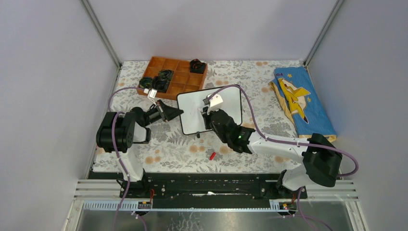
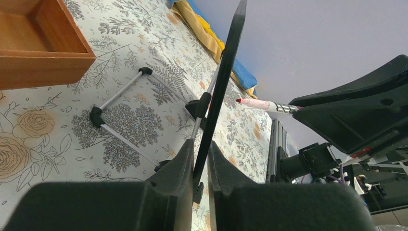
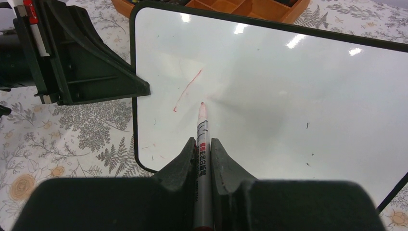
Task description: Write a sentence on the whiteboard
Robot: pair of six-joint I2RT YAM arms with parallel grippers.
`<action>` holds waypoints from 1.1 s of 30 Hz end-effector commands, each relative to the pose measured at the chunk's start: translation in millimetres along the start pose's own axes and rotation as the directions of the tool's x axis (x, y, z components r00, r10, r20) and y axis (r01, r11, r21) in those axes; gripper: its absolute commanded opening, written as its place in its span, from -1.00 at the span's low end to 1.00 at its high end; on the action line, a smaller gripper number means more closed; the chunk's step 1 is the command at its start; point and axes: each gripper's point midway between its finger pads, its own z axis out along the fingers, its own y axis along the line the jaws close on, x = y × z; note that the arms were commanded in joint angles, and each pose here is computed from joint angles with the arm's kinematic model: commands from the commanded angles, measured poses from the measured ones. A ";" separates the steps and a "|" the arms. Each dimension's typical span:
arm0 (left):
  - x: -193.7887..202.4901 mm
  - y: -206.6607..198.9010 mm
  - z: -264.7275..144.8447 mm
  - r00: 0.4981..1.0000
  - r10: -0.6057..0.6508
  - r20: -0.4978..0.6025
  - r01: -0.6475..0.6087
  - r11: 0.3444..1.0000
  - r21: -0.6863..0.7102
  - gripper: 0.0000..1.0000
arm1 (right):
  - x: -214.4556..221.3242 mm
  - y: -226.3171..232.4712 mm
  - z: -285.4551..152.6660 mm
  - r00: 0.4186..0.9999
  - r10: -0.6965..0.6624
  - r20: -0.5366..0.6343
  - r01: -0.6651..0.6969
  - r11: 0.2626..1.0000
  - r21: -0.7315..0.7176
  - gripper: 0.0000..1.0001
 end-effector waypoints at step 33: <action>-6.1 -15.8 0.7 0.998 0.064 0.019 -0.065 0.997 0.042 -0.85 | 9.1 -4.2 12.4 0.998 -0.048 -0.033 0.049 0.997 0.056 -1.00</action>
